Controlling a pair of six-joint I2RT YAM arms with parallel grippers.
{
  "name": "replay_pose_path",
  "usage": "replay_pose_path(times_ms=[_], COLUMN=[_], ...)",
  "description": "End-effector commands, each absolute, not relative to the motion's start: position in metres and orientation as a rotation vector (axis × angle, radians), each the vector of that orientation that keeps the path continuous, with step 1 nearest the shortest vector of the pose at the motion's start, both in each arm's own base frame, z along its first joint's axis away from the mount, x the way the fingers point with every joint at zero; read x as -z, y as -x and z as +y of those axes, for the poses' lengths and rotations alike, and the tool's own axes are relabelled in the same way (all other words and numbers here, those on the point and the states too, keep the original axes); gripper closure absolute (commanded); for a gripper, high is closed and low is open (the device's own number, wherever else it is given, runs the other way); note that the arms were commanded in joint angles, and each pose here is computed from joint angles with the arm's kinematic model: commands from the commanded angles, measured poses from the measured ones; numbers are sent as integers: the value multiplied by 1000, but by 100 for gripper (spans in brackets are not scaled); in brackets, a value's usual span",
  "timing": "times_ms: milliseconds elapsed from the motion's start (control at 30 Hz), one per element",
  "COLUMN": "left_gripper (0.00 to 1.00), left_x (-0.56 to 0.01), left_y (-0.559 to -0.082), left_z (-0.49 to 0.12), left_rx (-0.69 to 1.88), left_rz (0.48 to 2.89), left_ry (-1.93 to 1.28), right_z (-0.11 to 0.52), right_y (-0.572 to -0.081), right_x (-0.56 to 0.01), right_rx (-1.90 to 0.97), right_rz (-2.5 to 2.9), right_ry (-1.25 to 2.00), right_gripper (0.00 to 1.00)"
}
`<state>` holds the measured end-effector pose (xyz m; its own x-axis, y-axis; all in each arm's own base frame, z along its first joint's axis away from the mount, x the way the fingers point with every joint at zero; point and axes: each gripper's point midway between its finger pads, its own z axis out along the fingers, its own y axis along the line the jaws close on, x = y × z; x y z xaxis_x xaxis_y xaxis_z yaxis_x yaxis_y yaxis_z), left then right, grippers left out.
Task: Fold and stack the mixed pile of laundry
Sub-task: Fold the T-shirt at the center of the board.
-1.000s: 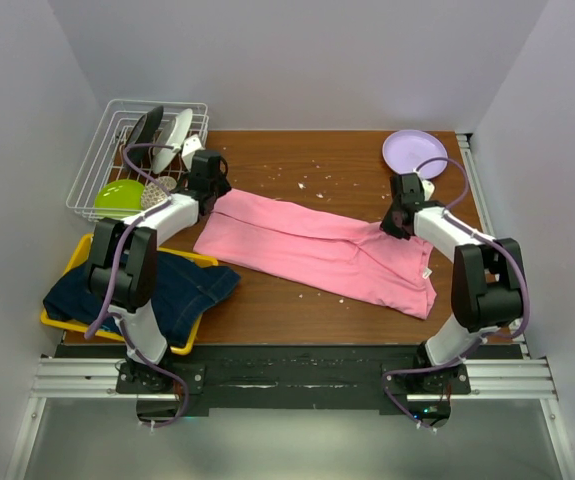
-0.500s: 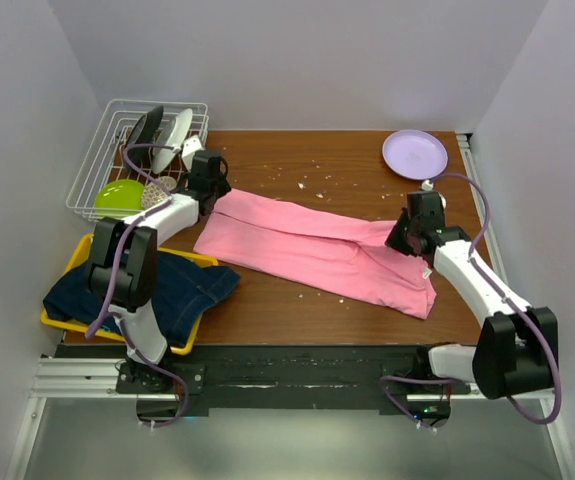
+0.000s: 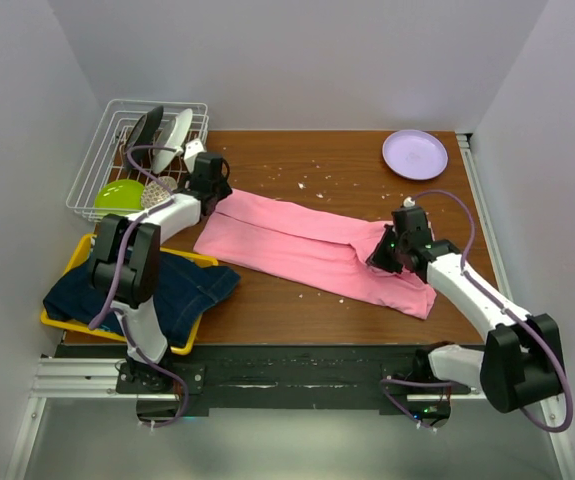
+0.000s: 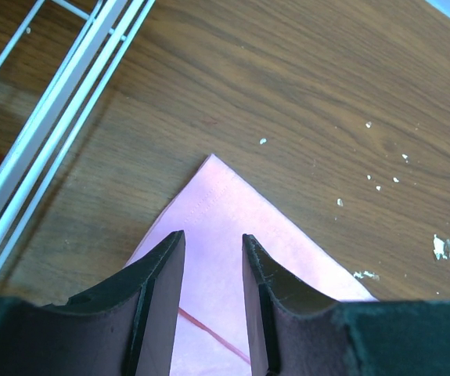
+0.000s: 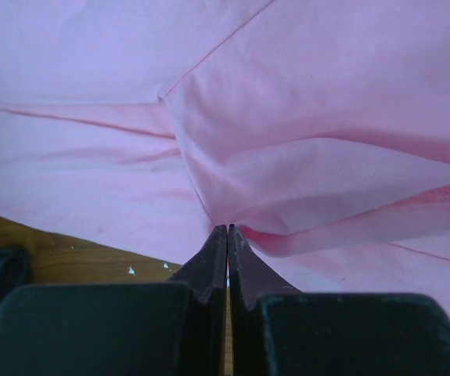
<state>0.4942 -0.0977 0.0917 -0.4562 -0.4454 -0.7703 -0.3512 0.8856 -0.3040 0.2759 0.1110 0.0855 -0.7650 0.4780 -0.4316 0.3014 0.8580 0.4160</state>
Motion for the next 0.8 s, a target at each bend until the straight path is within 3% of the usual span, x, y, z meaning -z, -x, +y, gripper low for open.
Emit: replay_pose_path(times_ms=[0, 533, 767], left_gripper=[60, 60, 60], left_x=[-104, -98, -94], left_y=[-507, -509, -513], left_z=[-103, -107, -108], left_rx=[159, 171, 167], left_rz=[2049, 2061, 2073], left_ry=[592, 589, 581], right_z=[135, 162, 154], right_y=[-280, -274, -265], right_x=[-79, -83, -52], right_rx=[-516, -475, -389], right_rz=[2498, 2507, 2570], right_ry=[-580, -525, -513], right_gripper=[100, 100, 100])
